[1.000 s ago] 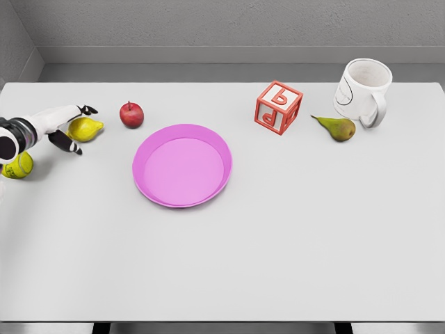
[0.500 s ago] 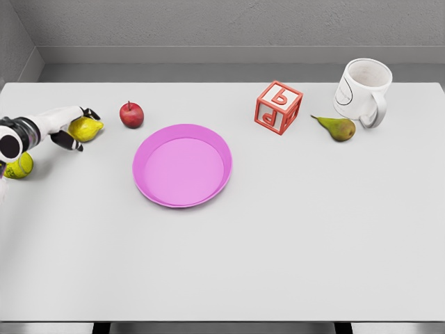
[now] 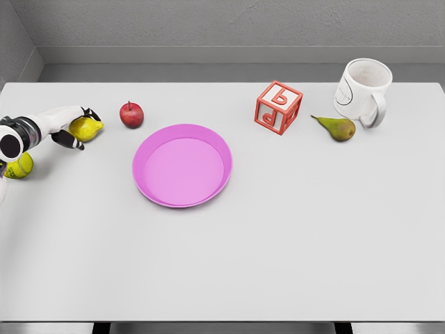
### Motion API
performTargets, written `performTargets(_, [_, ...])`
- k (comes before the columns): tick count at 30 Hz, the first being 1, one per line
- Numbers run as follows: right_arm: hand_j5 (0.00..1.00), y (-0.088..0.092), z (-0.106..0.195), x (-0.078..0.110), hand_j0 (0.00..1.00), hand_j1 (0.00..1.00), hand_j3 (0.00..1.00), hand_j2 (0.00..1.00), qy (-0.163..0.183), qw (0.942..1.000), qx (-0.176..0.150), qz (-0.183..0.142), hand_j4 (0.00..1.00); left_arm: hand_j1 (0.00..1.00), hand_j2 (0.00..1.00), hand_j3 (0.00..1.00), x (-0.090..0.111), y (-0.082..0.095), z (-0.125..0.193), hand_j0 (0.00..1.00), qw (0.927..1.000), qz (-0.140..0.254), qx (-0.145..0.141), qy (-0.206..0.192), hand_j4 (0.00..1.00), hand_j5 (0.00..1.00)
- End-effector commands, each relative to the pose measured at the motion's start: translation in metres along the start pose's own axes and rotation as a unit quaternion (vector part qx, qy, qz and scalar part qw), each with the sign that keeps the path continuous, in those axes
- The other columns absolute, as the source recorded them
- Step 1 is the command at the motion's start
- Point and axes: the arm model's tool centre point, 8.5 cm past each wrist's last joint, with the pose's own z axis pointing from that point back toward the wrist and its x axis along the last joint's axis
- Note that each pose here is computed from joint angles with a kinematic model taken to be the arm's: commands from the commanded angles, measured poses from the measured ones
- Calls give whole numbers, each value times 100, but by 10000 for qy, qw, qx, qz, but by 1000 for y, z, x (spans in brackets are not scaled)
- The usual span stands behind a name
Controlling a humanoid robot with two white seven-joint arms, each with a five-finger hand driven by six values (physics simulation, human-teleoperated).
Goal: Put the lemon on the plate with left arm
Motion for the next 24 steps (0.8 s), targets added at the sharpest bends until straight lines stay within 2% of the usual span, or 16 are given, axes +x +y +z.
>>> performTargets(1, [100, 0, 0, 0, 100, 100, 100, 100, 0, 10000, 3, 4, 100, 72, 72, 72, 1, 0, 0, 72, 10000, 4, 2, -16, 72, 72])
performTargets(6, [100, 0, 0, 0, 100, 100, 100, 100, -1, 10000, -5, -4, 100, 63, 63, 63, 2, 0, -1, 63, 10000, 6, 0, -36, 63, 63])
performTargets(24, [100, 0, 0, 0, 100, 100, 100, 100, 0, 10000, -4, 4, 100, 59, 59, 59, 10, 7, 1, 59, 9998, -9, 105, -138, 59, 59])
